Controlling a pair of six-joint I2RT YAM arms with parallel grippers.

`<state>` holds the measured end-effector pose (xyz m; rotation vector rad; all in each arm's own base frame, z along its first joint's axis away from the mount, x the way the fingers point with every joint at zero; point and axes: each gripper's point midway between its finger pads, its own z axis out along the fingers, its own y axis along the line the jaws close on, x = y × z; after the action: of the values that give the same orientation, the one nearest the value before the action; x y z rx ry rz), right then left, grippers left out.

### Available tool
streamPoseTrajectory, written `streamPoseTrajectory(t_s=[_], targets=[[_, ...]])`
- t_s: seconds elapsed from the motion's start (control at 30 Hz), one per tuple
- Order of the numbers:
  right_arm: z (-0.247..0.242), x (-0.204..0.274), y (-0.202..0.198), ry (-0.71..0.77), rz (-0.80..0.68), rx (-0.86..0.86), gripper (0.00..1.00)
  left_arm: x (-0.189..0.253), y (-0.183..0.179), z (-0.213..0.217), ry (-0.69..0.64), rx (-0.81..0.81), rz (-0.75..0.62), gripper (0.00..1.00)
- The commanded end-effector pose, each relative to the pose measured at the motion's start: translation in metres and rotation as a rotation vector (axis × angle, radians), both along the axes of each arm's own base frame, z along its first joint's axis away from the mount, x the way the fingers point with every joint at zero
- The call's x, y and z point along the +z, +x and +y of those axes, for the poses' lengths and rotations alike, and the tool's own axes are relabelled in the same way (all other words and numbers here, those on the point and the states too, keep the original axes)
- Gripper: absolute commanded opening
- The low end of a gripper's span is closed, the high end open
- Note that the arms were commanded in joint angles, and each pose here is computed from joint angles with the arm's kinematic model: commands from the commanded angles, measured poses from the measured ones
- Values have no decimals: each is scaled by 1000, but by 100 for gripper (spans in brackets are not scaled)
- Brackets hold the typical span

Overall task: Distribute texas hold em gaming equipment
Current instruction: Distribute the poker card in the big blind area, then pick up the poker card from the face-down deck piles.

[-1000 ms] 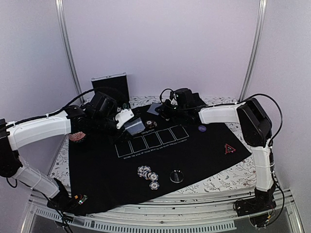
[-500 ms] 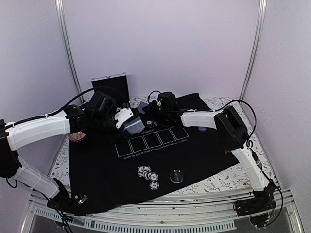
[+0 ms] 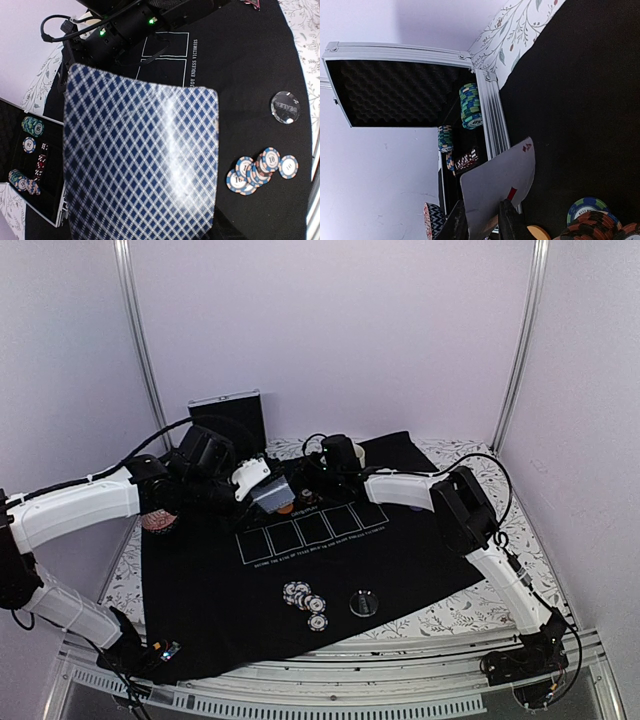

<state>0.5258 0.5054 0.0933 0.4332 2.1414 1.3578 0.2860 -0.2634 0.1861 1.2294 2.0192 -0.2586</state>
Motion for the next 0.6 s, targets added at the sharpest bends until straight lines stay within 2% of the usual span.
streamPoseTrajectory(t_s=[0.0,0.17,0.27,0.57], targets=[[-7,-4,-1,-39,15,-16,24,23,7,0,-47,13,-46,50],[-16,14,-6,-67,-13,-17,34,23,8,1,-47,16,-46,50],[-24,43,-10,-105,-77,-24,42,24,8,1,-49,16,-46,50],[-52,170,-40,-217,-417,42,75,28,7,0,-61,1,-55,50]])
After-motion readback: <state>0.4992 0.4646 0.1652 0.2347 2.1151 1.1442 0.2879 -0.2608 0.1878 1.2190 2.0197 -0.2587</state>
